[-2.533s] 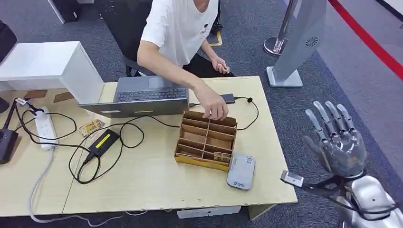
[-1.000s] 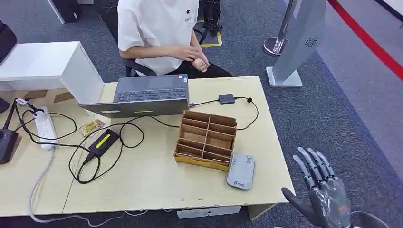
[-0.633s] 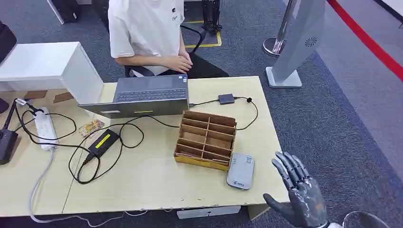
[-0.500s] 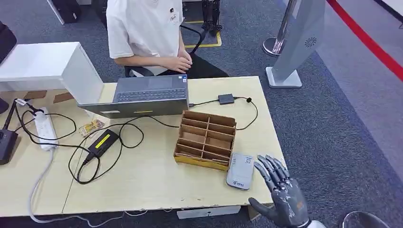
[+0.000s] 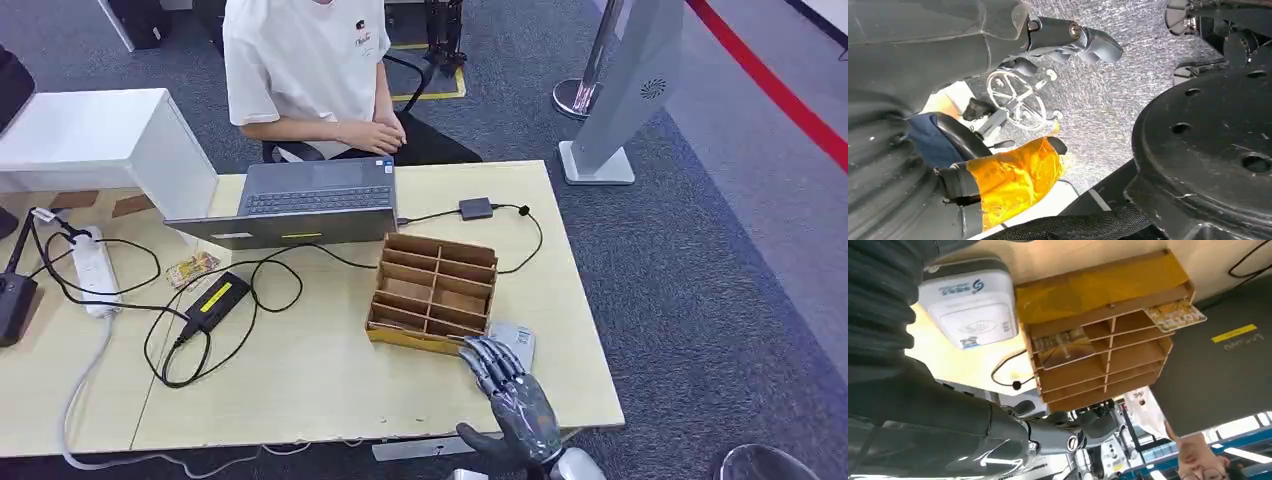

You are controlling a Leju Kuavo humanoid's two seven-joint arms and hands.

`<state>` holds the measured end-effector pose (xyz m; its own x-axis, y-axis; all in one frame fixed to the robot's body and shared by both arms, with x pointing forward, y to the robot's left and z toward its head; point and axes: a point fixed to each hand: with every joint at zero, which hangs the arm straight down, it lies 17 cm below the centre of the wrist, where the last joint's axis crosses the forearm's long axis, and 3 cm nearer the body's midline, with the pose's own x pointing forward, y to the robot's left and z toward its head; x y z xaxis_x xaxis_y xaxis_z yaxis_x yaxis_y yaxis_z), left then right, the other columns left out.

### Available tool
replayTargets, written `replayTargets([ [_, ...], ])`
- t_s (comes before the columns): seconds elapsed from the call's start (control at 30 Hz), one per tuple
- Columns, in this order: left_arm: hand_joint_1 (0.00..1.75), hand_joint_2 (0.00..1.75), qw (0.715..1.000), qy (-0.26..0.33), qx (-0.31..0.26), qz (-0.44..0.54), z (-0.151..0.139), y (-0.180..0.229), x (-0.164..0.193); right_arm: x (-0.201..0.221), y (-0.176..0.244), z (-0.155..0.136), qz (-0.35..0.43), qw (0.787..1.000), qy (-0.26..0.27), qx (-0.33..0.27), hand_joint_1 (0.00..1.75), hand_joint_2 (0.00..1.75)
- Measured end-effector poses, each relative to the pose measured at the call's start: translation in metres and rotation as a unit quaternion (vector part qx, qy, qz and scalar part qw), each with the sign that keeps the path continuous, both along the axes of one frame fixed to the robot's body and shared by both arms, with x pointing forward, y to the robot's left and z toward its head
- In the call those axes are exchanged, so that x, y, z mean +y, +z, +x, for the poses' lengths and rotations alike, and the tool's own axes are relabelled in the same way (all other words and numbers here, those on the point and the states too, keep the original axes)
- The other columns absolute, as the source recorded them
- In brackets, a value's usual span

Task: Pass the card to the sensor for recognition and then transmit it.

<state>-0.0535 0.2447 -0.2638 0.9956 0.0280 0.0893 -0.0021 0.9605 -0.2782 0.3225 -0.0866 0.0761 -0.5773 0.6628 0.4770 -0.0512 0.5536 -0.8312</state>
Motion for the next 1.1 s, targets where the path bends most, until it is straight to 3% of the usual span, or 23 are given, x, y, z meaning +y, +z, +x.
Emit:
replayTargets([
  [0.57,0.00,1.75,1.000,-0.024,0.003,0.002,-0.004,0.000,0.009,0.031,-0.006,0.052,-0.002,1.000,-0.019,0.008,0.00,1.75],
  [1.1,0.00,1.75,1.000,-0.029,0.003,0.004,-0.004,0.000,0.012,0.015,-0.018,0.068,-0.016,0.998,-0.051,0.018,0.00,1.75],
])
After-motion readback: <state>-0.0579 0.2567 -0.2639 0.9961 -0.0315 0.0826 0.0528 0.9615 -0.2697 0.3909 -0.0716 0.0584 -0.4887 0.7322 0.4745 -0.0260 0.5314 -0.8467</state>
